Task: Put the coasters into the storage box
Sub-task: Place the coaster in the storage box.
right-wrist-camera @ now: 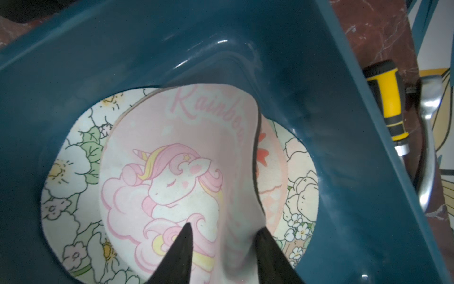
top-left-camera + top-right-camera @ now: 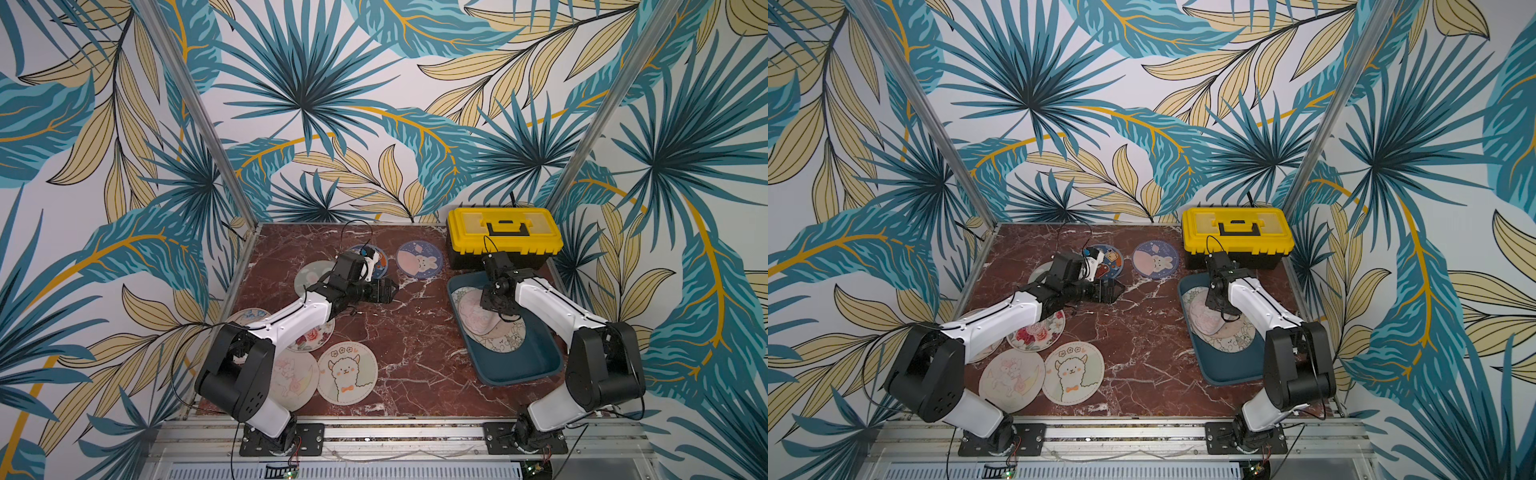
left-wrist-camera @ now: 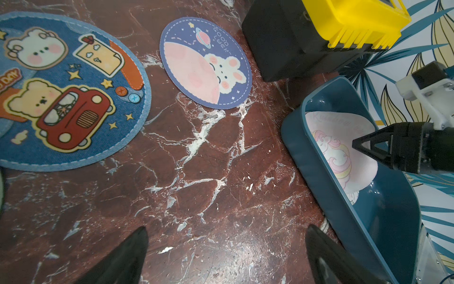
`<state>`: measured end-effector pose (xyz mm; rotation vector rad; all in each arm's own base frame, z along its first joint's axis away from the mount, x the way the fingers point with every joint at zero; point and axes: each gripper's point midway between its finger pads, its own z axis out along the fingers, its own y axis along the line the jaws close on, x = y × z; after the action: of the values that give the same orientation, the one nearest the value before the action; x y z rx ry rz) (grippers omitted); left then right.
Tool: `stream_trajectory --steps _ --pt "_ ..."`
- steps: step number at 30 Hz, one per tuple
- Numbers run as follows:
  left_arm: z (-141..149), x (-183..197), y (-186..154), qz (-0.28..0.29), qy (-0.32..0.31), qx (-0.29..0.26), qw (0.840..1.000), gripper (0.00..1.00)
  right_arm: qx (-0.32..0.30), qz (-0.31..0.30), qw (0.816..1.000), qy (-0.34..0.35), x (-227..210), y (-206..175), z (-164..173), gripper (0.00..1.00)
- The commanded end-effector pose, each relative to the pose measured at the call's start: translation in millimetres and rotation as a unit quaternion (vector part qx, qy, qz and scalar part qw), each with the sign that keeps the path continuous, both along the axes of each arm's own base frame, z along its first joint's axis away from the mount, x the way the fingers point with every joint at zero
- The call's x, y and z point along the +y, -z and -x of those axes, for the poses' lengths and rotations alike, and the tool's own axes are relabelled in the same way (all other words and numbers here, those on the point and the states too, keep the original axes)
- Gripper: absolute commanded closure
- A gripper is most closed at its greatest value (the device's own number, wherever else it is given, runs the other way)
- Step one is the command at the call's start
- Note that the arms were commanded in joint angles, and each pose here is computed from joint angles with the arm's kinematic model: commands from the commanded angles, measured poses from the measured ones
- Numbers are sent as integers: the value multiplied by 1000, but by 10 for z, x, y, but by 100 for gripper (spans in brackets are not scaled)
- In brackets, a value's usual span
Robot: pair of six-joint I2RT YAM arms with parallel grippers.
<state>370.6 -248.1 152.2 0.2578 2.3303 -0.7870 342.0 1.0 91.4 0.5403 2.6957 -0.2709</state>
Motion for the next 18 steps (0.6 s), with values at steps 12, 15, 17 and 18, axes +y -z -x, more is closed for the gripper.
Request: stream_trajectory --steps 12,15,17,18 --pt "-127 -52 -166 4 -2 -29 1000 0 -26 -58 998 -24 216 -282 -81 32" --pt "-139 -47 -158 2 -3 -29 1000 0 -33 -66 997 -30 256 -340 -86 31" --pt "-151 -44 -157 0 -4 -31 999 0 -41 -72 996 -36 296 -391 -102 31" --pt "-155 -45 -156 -1 -4 -32 999 0 -43 -72 996 -38 308 -411 -103 31"
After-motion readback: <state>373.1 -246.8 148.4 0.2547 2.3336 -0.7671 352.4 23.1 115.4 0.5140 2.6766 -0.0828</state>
